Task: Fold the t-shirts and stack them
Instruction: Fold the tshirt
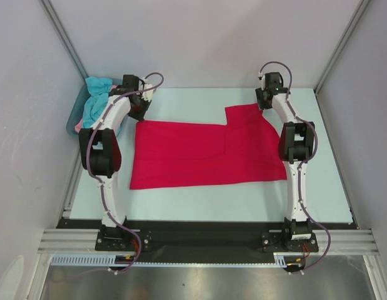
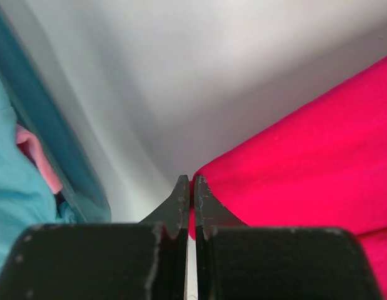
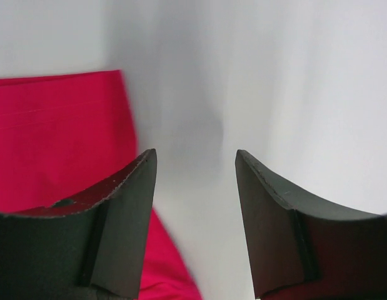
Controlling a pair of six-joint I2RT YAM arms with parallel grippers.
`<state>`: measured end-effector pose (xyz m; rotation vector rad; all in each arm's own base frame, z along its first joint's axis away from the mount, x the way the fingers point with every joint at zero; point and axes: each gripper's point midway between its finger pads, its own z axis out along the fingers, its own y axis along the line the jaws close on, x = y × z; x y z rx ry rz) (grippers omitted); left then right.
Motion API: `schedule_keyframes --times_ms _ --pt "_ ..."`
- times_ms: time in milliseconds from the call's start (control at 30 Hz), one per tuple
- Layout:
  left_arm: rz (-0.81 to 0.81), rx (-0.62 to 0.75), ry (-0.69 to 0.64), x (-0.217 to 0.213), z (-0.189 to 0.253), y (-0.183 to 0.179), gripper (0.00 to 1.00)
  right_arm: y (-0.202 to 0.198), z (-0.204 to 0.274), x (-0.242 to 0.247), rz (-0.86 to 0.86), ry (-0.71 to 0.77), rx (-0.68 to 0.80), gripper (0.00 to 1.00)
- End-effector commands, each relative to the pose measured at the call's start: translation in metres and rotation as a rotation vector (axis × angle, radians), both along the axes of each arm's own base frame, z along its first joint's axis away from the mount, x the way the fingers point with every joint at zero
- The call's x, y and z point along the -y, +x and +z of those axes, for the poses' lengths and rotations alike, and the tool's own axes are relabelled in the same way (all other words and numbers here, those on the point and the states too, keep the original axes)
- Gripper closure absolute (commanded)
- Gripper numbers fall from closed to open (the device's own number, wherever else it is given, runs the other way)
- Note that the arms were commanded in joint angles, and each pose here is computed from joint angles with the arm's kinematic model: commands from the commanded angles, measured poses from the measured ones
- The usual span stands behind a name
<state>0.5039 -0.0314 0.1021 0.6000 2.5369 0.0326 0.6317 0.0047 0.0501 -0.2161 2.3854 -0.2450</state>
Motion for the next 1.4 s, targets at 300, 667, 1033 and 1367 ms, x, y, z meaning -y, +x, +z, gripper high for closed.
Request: schedule_keyframes --times_ms 300,667,1033,1367 --pt "-0.071 0.028 0.039 0.024 0.013 -0.002 1.00 0.024 0.026 -0.007 0.036 -0.130 0.122 0.40" --pt "-0.091 0.031 0.016 0.037 0.011 0.003 1.00 0.040 0.015 -0.014 0.036 -0.216 0.172 0.40" --pt "-0.093 0.045 0.016 0.037 0.017 0.006 1.00 0.042 -0.004 -0.018 0.057 -0.225 0.153 0.41" --pt "-0.096 0.067 0.016 0.039 0.018 0.020 0.99 0.021 -0.014 -0.059 0.173 -0.124 0.063 0.47"
